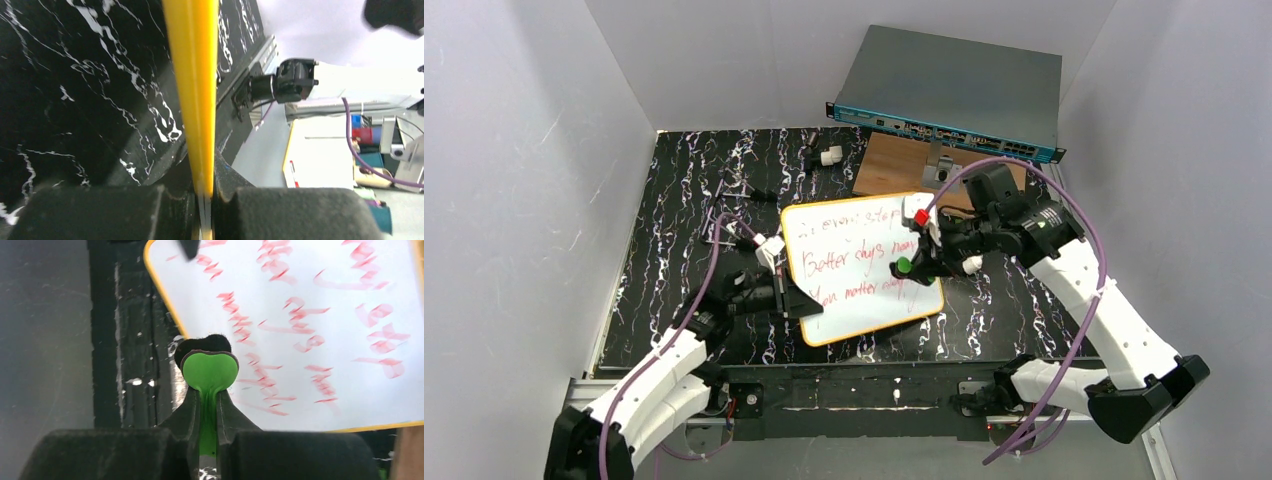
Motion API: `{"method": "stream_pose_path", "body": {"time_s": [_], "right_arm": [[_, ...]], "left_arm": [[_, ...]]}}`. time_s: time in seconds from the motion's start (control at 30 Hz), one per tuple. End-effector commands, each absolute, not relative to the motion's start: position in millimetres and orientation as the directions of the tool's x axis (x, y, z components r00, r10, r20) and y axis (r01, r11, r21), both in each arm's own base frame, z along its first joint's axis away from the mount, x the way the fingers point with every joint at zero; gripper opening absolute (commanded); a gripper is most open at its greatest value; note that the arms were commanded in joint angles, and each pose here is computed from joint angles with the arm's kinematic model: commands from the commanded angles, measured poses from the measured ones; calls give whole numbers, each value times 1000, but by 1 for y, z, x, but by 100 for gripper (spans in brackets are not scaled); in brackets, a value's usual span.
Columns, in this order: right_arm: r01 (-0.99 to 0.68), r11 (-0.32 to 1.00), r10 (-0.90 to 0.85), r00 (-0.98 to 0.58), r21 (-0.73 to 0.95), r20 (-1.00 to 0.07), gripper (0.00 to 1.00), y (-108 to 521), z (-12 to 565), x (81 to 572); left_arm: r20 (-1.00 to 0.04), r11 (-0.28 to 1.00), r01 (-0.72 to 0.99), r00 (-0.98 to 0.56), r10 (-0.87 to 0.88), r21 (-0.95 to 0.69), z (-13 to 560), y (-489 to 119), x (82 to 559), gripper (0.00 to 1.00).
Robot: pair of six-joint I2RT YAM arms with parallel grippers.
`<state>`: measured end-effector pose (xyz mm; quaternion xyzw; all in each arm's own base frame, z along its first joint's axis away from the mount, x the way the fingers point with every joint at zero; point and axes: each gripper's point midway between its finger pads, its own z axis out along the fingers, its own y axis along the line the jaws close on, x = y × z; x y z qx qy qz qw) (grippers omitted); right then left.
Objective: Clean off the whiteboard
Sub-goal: Erase the whiteboard at the center of the board.
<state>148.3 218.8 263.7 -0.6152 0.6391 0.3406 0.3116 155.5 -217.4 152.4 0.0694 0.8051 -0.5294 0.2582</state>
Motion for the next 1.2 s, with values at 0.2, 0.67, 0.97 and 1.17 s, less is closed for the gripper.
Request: {"method": "stream_pose_path", "body": {"time_s": [0.2, 0.67, 0.97, 1.17], "right_arm": [[-971, 170, -588, 36, -167, -808, 1, 290, 287, 211], [-879, 311, -649, 81, -361, -757, 1, 361, 264, 253], [-859, 335, -691, 56, -387, -721, 1, 361, 241, 263], [-955, 55, -733, 161, -293, -661, 1, 365, 204, 205]], "left_arm": [[-660, 350, 590, -742, -120, -727, 174, -257, 165, 0], [-650, 396, 566, -751, -113, -723, 154, -256, 164, 0], [-646, 382, 569, -757, -104, -728, 149, -257, 160, 0], [-653, 377, 579, -751, -99, -723, 147, -257, 158, 0]]}}
